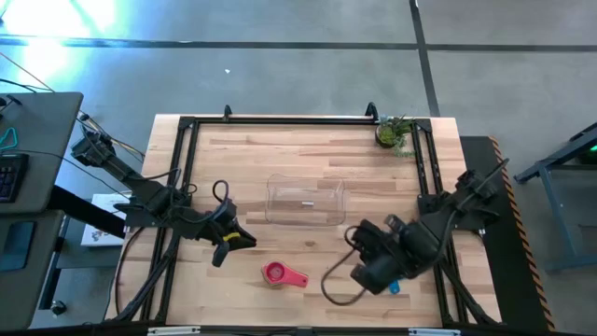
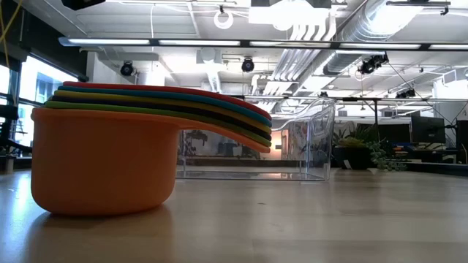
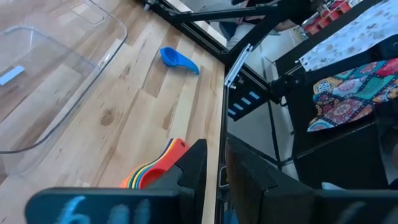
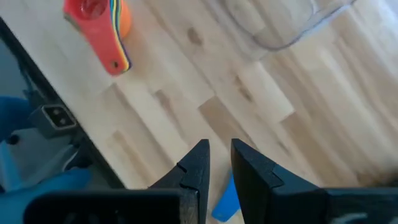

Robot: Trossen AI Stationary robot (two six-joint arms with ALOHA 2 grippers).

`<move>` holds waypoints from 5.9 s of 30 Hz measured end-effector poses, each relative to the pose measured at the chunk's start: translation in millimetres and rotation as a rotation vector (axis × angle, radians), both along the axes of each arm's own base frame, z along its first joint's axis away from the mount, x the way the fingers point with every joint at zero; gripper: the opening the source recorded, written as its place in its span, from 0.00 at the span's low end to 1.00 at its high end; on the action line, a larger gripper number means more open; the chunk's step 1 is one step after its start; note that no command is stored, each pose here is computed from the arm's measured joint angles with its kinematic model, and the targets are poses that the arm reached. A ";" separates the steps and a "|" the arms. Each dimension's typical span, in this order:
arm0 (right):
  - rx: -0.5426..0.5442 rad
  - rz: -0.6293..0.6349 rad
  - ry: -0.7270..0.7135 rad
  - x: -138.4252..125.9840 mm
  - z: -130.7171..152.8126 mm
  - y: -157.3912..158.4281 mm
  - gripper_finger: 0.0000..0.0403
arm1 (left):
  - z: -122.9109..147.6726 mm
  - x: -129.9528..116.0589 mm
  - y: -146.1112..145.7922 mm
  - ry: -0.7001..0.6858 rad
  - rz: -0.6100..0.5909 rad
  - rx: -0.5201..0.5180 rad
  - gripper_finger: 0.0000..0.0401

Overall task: Nest measuring cups in basket
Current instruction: Stack the blue measuring cup on top of the red measuring cup

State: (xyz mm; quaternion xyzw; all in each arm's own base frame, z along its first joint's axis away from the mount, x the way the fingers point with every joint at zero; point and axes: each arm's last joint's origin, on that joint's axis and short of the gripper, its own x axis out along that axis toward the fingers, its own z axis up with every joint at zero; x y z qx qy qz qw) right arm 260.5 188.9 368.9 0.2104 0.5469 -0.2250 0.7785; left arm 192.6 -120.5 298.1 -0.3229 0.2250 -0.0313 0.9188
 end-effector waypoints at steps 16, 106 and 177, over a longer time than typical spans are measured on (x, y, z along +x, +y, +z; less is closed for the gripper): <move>0.005 -0.090 -0.082 -32.3 -5.9 45.7 0.14 | -0.4 0.0 0.0 0.001 -0.004 0.011 0.13; 0.157 -0.137 0.277 -39.6 -216.1 1.9 0.35 | -3.8 -1.3 0.2 0.034 -0.027 0.029 0.13; 0.036 0.121 -0.315 51.3 -96.6 9.7 0.01 | -122.5 10.1 -63.8 0.604 0.217 -0.011 0.13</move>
